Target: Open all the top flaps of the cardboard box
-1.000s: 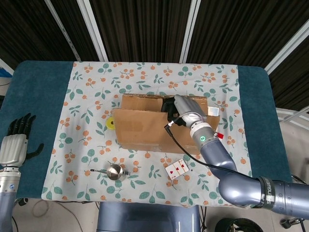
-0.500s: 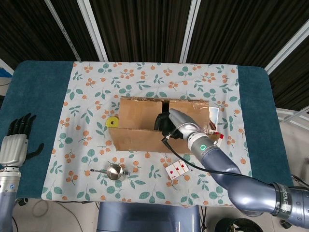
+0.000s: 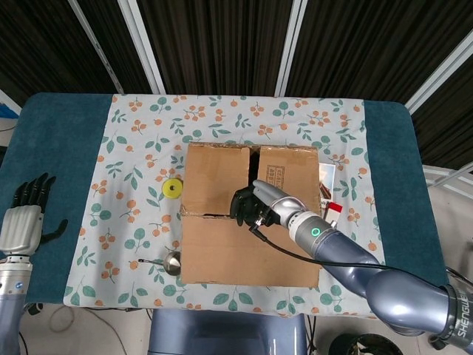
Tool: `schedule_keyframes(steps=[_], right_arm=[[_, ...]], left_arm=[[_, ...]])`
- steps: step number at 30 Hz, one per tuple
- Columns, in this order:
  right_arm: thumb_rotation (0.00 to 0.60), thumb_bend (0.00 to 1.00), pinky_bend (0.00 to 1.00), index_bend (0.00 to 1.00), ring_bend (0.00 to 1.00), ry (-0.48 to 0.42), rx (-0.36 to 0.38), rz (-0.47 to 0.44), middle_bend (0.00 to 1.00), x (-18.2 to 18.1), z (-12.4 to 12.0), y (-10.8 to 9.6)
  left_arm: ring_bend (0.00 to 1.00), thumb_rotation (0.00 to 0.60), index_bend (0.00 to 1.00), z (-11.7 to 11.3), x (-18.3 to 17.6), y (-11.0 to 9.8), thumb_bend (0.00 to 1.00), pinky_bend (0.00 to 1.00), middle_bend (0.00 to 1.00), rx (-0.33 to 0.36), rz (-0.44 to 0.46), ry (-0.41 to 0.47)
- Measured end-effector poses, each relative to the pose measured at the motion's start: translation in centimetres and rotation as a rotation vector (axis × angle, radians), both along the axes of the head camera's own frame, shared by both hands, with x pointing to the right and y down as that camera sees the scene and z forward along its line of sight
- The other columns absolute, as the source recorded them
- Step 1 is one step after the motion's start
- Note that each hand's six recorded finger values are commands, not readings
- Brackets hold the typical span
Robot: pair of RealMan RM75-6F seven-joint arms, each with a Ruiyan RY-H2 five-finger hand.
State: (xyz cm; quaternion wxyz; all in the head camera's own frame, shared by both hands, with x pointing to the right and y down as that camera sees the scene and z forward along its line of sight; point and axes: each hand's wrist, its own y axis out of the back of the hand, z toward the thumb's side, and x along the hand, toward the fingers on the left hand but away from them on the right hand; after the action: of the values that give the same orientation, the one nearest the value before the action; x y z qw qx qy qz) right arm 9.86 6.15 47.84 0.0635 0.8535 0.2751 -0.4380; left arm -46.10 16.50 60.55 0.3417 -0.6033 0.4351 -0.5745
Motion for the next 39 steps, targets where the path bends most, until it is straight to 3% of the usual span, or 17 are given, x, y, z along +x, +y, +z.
schedule_keyframes(steps=[8,13,16,19,22,24,29,35,39], right_arm=[[0.6,1.0,0.43,0.55,0.53,0.024,0.023,-0.01,0.53,0.8,0.3,0.1],[0.6,0.82,0.38,0.47,0.45,0.1,0.114,0.006,0.45,3.1,0.9,-0.7],[0.6,0.68,0.33,0.41,0.38,0.181,0.224,0.009,0.38,5.3,1.3,-1.4],[0.6,0.55,0.26,0.23,0.22,0.28,0.366,-0.002,0.22,8.1,1.7,-2.1],[0.6,0.48,0.24,0.04,0.1,0.384,0.513,-0.015,0.06,11.3,2.1,-2.2],[0.6,0.46,0.24,0.0,0.05,0.461,0.612,-0.014,0.01,14.0,2.4,-1.8],[0.6,0.46,0.23,0.0,0.02,0.68,0.786,0.031,0.0,22.0,3.4,1.7],[0.6,0.46,0.23,0.0,0.01,0.895,0.806,0.063,0.0,29.4,6.0,7.7],[0.6,0.46,0.23,0.0,0.01,0.911,0.798,0.115,0.0,31.4,7.3,10.0]], left_arm=[[0.0,0.6,0.0,0.0,0.1,0.0,0.28,0.0,0.0,-0.004,0.006,0.001],[0.0,0.6,0.0,-0.2,0.2,-0.2,0.28,0.0,0.0,0.005,0.021,-0.011],[0.0,0.6,0.0,-0.3,0.2,-0.4,0.28,0.0,0.0,0.012,0.035,-0.025],[0.0,0.6,0.0,-0.4,0.4,-0.6,0.28,0.0,0.0,0.02,0.051,-0.04],[0.0,0.6,0.0,-0.4,0.6,-0.7,0.28,0.0,0.0,0.022,0.065,-0.05],[0.0,0.6,0.0,-0.4,0.9,-0.8,0.28,0.0,0.0,0.02,0.077,-0.057],[0.0,0.6,0.0,-0.3,2.2,-1.6,0.28,0.0,0.0,0.007,0.126,-0.072],[0.0,0.6,0.0,-0.6,5.3,-4.1,0.28,0.0,0.0,-0.002,0.239,-0.068],[0.0,0.6,0.0,-1.0,8.3,-6.2,0.29,0.0,0.0,-0.013,0.332,-0.05]])
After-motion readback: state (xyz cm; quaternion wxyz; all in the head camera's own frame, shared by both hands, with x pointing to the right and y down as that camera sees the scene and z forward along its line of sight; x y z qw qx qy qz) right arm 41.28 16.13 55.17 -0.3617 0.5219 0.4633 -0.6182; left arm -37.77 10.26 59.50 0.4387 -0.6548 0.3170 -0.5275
